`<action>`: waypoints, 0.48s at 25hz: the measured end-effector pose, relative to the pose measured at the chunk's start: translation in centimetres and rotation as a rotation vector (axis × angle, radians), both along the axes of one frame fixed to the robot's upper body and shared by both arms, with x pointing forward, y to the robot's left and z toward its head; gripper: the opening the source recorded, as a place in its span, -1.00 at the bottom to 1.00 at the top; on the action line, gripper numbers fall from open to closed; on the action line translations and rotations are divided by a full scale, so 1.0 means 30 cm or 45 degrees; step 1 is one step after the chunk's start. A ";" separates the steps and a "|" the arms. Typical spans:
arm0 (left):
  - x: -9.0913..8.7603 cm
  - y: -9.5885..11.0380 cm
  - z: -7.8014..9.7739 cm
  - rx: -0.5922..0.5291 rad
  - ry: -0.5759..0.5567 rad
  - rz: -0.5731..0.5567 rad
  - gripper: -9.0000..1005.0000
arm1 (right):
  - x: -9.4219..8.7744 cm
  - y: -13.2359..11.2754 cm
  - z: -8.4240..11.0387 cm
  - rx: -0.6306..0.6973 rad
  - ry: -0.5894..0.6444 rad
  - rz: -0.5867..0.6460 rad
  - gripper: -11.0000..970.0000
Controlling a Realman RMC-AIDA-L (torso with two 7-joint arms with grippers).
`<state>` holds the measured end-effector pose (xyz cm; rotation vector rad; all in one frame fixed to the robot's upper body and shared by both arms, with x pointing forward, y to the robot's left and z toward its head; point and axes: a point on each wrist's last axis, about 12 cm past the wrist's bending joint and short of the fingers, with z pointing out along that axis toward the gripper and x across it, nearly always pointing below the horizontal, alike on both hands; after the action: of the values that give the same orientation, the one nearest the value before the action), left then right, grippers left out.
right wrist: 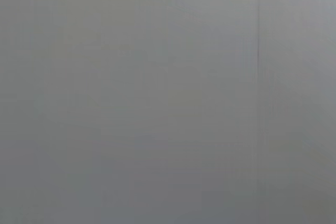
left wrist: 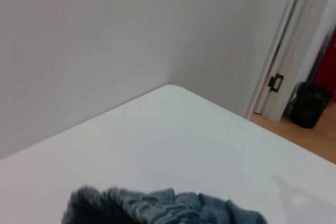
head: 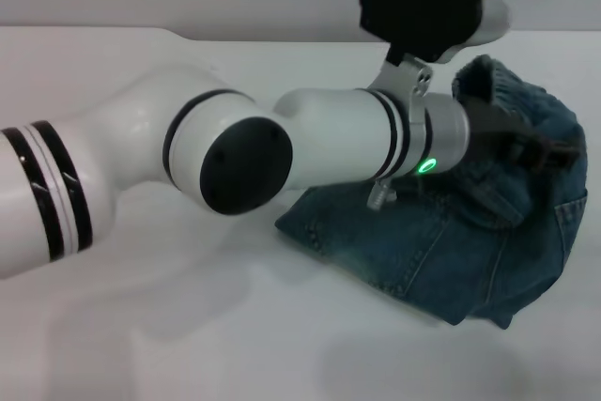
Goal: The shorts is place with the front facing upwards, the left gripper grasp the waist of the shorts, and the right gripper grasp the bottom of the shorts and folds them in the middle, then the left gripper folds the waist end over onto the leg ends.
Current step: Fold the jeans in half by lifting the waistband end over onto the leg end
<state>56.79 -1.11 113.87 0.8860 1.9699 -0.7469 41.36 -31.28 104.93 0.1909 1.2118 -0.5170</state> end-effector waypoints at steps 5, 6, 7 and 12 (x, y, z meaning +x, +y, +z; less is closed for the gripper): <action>0.006 -0.001 -0.035 -0.008 0.010 0.023 0.60 | -0.001 0.000 -0.001 -0.004 0.002 -0.001 -0.98; 0.005 -0.001 -0.040 -0.009 0.003 0.025 0.60 | -0.001 0.002 -0.001 -0.004 0.003 0.002 -0.98; 0.006 -0.001 -0.043 -0.011 -0.003 0.026 0.60 | -0.001 0.002 -0.001 -0.004 0.003 0.002 -0.98; 0.018 -0.003 -0.045 -0.009 -0.051 0.028 0.60 | 0.000 0.008 -0.002 -0.004 0.005 0.014 -0.98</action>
<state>57.32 -1.20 112.53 0.8672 1.9375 -0.7180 41.36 -31.04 104.86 0.1804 1.2151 -0.5096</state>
